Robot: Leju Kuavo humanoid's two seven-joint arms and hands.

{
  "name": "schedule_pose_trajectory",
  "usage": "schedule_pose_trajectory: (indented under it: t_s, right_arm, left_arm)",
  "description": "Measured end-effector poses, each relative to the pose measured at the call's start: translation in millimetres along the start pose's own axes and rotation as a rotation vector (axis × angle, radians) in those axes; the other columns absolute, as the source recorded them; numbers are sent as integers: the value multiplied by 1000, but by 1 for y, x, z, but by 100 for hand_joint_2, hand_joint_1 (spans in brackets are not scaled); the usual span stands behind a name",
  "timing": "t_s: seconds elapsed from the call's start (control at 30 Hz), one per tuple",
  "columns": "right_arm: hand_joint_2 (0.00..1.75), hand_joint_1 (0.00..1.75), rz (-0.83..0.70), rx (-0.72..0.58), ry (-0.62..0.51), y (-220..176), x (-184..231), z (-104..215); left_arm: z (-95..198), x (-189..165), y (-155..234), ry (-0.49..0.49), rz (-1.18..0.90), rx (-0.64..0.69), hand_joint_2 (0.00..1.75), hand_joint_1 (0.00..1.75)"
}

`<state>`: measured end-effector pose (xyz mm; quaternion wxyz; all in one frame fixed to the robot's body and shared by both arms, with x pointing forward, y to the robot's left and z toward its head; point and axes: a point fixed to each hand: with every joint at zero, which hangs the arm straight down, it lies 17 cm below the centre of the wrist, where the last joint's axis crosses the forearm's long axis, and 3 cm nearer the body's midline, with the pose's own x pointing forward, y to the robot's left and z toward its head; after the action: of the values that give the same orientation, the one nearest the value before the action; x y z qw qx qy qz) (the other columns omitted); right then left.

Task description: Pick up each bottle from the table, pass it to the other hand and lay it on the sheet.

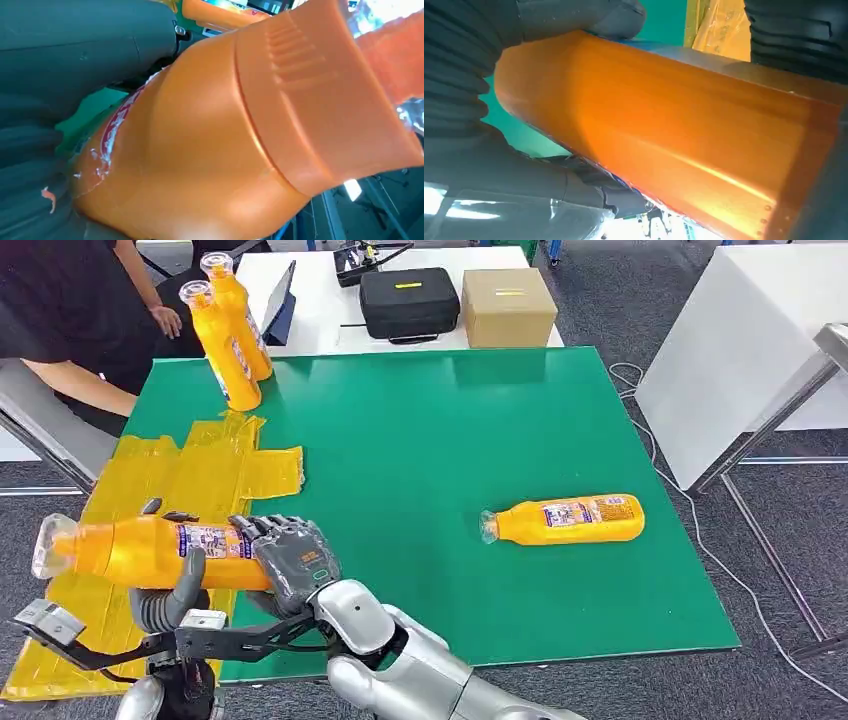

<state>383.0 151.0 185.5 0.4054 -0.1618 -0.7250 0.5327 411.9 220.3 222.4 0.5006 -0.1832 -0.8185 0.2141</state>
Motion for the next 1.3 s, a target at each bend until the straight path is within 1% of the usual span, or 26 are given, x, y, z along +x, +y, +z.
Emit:
schedule_pose_trajectory:
  t_s: [0.03, 0.1, 0.13, 0.17, 0.3, 0.33, 0.5, 0.6, 0.67, 0.8, 0.9, 0.93, 1.13, 1.2, 1.23, 1.3]
  right_arm:
    - [175, 70, 0, -2, 2, -1, 0, 0]
    - [175, 70, -3, -6, 5, -2, -2, 0]
    - [175, 0, -8, -13, 6, -4, -2, 1]
    - [0, 0, -13, -18, 7, -6, -2, 2]
    - [0, 0, -49, -41, 9, -7, -7, 10]
    - [0, 0, -68, -72, 11, -14, -10, 12]
    - [0, 0, -125, -244, 36, -71, -42, 26]
    - [0, 0, -146, -344, 48, -110, -58, 38]
    - [0, 0, -141, -397, 67, -135, -71, 45]
    - [0, 0, -134, -467, 120, -166, -100, 58]
    - [0, 0, -123, -486, 129, -174, -114, 65]
    - [0, 0, -123, -486, 129, -173, -117, 67]
    - [0, 0, -113, -488, 144, -173, -129, 72]
    - [0, 0, -115, -487, 141, -173, -130, 73]
    - [0, 0, -120, -488, 136, -172, -132, 74]
    - [0, 0, -129, -490, 125, -171, -134, 75]
  left_arm:
    - [0, 0, 0, -1, 0, 0, 175, 175]
    - [-1, 1, -1, -2, 0, -3, 175, 175]
    - [-1, 1, -1, -3, 1, -4, 175, 175]
    - [-2, 1, -2, -4, 1, -7, 175, 175]
    - [-10, 7, -6, -24, 1, -18, 175, 175]
    - [-11, 7, -6, -29, -3, -16, 175, 175]
    - [-16, 13, 2, -56, -53, 9, 175, 175]
    - [-23, 18, 15, -92, -146, 40, 175, 175]
    - [-28, 26, 27, -132, -234, 73, 175, 175]
    - [-39, 49, 51, -236, -465, 139, 175, 175]
    - [-44, 74, 67, -357, -737, 200, 175, 175]
    - [-46, 79, 70, -383, -793, 213, 175, 175]
    - [-51, 85, 83, -402, -874, 232, 175, 175]
    - [-49, 89, 84, -434, -989, 240, 175, 175]
    - [-49, 89, 83, -453, -1079, 239, 175, 175]
    - [-51, 81, 83, -469, -1228, 199, 175, 175]
